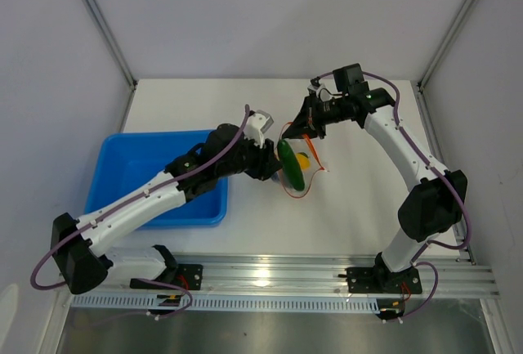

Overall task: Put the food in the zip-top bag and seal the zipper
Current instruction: Adjust the zipper food storage bag at the center of the board, then zip the zipper food storage bag at the center of the board.

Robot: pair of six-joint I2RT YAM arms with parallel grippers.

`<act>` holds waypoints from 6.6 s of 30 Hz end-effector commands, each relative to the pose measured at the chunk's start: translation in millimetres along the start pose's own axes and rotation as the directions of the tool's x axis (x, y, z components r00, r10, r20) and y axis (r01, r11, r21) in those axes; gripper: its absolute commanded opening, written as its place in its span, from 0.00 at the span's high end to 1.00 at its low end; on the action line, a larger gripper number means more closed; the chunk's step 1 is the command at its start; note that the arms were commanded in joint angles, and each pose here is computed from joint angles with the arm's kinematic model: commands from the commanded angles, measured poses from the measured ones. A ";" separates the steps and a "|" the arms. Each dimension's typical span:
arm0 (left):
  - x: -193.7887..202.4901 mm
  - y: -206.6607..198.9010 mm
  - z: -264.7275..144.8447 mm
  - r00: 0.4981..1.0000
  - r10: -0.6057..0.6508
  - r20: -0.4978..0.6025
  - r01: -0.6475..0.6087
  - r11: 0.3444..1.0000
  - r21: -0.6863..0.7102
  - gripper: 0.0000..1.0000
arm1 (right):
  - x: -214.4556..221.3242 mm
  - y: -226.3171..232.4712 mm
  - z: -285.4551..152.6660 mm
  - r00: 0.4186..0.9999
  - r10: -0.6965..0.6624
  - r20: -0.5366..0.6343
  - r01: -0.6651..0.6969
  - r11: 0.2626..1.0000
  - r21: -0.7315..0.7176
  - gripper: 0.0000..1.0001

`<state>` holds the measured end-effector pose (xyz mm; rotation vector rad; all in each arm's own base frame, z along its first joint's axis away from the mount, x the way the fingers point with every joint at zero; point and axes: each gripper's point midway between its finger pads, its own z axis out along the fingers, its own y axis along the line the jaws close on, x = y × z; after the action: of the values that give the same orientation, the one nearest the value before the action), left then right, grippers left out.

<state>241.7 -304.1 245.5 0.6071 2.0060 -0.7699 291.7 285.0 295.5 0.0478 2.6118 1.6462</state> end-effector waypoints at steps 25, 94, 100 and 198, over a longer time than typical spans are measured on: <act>-14.6 -34.7 2.3 0.969 -0.113 -0.218 0.153 0.973 0.176 0.99 | -10.6 -25.5 -23.7 0.976 -0.184 0.118 0.150 0.956 0.252 1.00; 22.1 -48.2 -26.3 0.803 -0.374 -0.464 0.512 0.831 0.216 0.99 | 12.9 -85.9 -5.1 0.961 -0.278 -0.002 0.246 0.846 0.473 1.00; 5.4 -51.4 -35.7 0.861 -0.346 -0.373 0.459 0.845 0.276 1.00 | 10.8 -63.7 -3.6 0.922 -0.388 0.016 0.337 0.819 0.465 1.00; -66.7 14.5 -58.9 0.898 -0.438 -0.050 0.440 0.887 0.140 0.02 | 86.3 -62.6 -60.4 0.684 -0.730 -0.008 0.640 0.594 0.487 1.00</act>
<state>244.7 -277.8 275.5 0.1467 2.3852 -1.3120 191.3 201.9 221.2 -0.6649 2.4375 0.6907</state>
